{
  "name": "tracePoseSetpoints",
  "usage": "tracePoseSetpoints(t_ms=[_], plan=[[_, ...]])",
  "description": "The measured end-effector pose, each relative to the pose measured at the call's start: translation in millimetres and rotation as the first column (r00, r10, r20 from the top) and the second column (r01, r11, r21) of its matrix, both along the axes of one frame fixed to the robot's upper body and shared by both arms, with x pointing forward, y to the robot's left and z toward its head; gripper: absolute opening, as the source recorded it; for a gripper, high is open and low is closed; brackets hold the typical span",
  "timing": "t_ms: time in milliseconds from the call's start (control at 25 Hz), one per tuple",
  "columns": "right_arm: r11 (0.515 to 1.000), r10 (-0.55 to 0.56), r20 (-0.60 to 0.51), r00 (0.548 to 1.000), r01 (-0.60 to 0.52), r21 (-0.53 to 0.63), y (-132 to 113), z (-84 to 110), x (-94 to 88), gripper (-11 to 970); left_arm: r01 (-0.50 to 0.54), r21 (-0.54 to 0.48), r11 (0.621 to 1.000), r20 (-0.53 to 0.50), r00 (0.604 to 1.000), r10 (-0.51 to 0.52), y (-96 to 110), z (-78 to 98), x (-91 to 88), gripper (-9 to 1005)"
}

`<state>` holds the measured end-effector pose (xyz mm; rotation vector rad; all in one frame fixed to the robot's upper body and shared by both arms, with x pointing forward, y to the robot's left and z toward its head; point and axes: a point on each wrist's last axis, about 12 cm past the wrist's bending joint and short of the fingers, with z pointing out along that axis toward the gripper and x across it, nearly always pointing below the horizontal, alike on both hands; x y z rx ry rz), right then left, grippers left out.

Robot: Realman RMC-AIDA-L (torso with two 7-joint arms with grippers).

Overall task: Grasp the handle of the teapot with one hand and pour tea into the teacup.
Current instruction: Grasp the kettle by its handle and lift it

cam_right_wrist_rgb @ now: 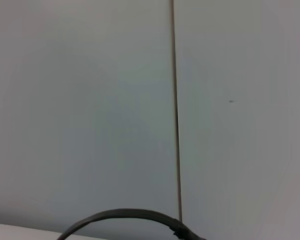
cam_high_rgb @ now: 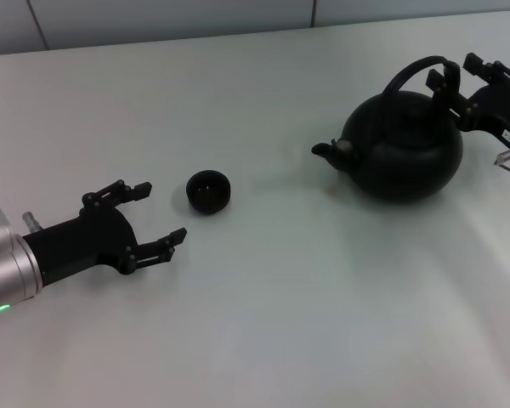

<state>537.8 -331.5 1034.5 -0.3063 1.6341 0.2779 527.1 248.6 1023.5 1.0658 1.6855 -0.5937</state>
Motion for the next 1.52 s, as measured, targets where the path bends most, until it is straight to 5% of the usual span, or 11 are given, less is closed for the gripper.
tracePoseSetpoints(t_ms=[200, 600, 1040, 1520], plan=[[1.0, 0.016, 0.013, 1.0, -0.016, -0.018, 8.7, -1.8, 1.7, 640, -0.001, 0.001, 1.0, -0.001, 1.0, 0.001, 0.2, -0.3, -0.3, 859], [0.999, 0.034, 0.034, 0.999, -0.033, -0.043, 16.3, -2.1, 3.5, 167, -0.002, 0.001, 1.0, 0.0, 1.0, 0.002, 0.2, 0.0, 0.2, 859], [0.999, 0.038, 0.145, 0.989, -0.032, -0.044, 30.1, 12.1, 16.7, 90, -0.001, 0.004, 1.0, 0.002, 1.0, 0.001, 0.4, 0.3, 0.9, 859], [0.951, 0.233, 0.27, 0.934, -0.159, -0.267, 65.1, 42.3, 53.3, 89, -0.002, 0.008, 1.0, 0.003, 1.0, 0.002, 1.2, 0.5, 1.4, 859]])
